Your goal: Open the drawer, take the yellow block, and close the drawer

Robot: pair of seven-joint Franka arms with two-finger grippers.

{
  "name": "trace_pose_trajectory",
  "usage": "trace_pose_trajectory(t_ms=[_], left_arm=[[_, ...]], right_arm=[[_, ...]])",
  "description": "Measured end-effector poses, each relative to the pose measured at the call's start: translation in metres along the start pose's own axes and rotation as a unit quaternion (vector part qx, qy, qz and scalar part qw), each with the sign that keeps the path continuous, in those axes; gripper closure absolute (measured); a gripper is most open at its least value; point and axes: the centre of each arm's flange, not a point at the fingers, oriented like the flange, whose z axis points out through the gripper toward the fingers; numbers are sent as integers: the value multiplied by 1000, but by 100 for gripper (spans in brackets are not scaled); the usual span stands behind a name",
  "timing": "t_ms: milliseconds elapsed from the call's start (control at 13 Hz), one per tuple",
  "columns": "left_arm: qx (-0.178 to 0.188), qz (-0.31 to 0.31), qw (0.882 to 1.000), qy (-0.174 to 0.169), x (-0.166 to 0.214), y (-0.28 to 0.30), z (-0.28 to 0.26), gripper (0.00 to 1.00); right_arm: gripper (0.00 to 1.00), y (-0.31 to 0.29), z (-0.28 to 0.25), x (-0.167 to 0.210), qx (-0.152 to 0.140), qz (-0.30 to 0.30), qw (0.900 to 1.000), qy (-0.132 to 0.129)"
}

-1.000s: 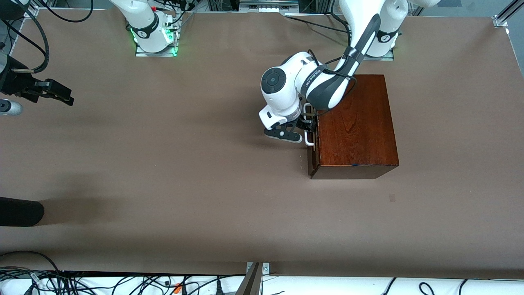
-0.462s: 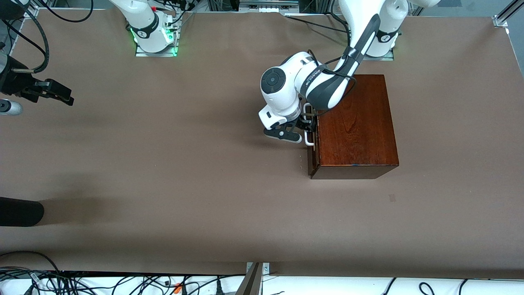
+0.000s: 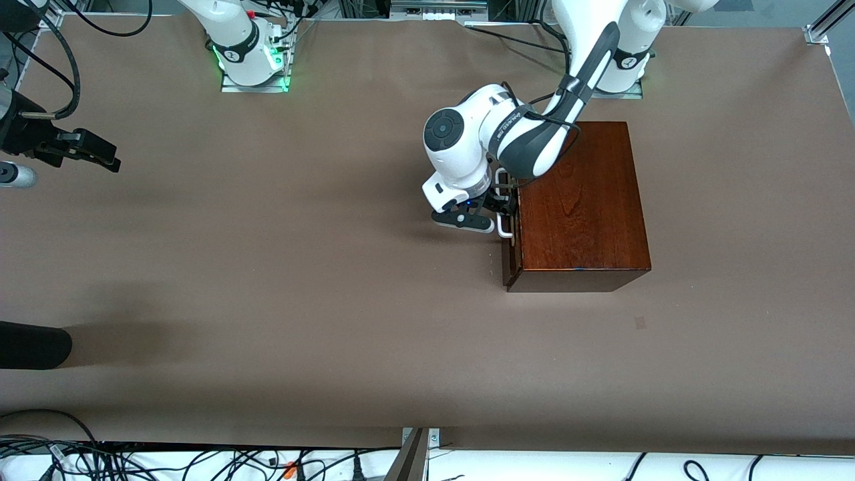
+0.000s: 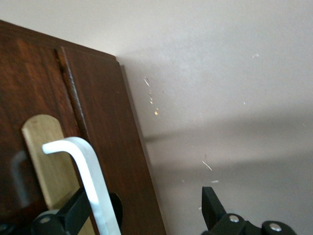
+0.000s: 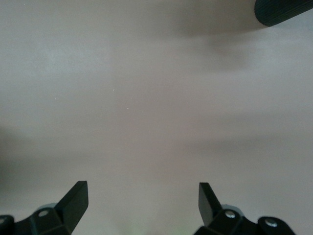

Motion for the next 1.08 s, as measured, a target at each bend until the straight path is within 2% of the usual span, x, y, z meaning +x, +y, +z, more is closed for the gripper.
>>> trace_pose_trajectory(t_ms=[231, 1077], left_arm=[[13, -11, 1000, 9, -3, 7, 1, 0], [15, -23, 1000, 6, -5, 15, 11, 0]], right_arm=[[0, 0, 0, 0, 0, 0, 1000, 0], [0, 0, 0, 0, 0, 0, 1000, 0]])
